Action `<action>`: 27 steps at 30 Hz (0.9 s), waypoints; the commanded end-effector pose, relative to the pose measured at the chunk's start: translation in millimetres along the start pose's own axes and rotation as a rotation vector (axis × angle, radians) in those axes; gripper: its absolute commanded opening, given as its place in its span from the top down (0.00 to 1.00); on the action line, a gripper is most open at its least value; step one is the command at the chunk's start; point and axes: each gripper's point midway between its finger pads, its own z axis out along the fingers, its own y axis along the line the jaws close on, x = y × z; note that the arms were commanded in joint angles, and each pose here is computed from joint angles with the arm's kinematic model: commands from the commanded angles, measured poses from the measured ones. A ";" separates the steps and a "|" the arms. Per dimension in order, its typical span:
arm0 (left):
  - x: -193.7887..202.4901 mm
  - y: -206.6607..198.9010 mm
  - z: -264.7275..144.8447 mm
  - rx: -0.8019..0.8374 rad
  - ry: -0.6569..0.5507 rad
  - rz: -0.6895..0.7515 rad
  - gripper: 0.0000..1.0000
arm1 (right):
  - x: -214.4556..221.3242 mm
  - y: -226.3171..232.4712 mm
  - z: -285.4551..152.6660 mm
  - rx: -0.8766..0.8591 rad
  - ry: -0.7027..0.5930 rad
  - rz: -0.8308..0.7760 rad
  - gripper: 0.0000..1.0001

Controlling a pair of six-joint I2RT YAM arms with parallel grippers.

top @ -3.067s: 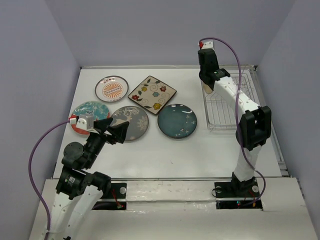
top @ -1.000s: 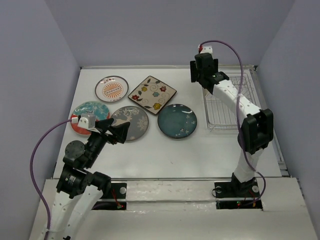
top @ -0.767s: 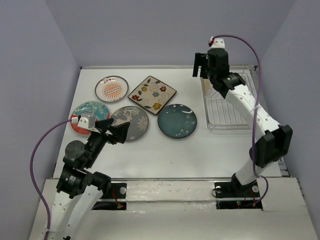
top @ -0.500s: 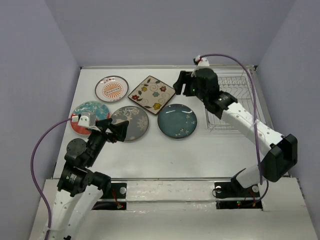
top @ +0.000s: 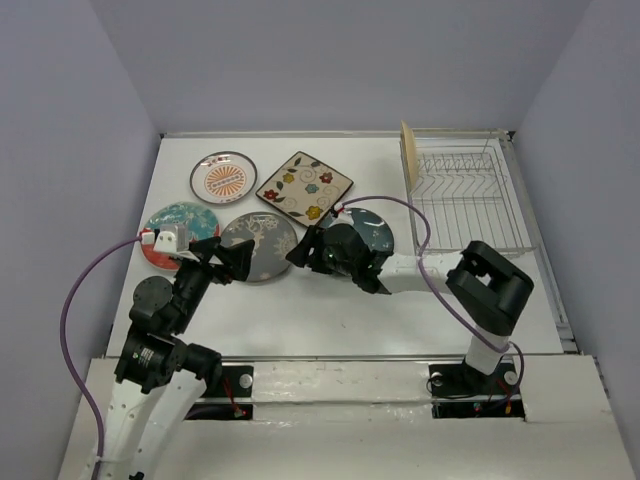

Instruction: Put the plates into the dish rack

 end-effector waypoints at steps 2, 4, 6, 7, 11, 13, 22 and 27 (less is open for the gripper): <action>-24.3 -8.3 -2.4 0.017 -0.065 0.000 0.01 | -17.7 8.5 26.0 -0.085 -0.157 0.285 0.39; -24.3 -9.1 -2.7 0.022 -0.064 -0.001 0.01 | -15.8 -0.1 37.0 -0.060 -0.172 0.320 0.41; -24.3 -10.1 -2.8 0.026 -0.064 -0.001 0.01 | -6.4 -7.0 50.4 -0.042 -0.149 0.318 0.41; -23.8 -9.4 -2.6 0.024 -0.063 0.001 0.01 | -4.4 -7.0 55.7 -0.039 -0.141 0.319 0.41; -23.9 -11.0 -3.0 0.033 -0.063 0.001 0.01 | 7.1 -6.4 74.1 -0.035 -0.118 0.378 0.45; -24.4 -10.6 -3.2 0.030 -0.066 0.001 0.01 | 11.2 -10.8 79.2 -0.028 -0.114 0.403 0.48; -23.7 -11.4 -3.0 0.035 -0.062 0.002 0.01 | 25.0 -30.5 95.6 0.007 -0.112 0.472 0.87; -24.7 -12.5 -4.0 0.041 -0.066 0.003 0.01 | 10.2 -21.7 75.2 -0.045 -0.162 0.439 0.93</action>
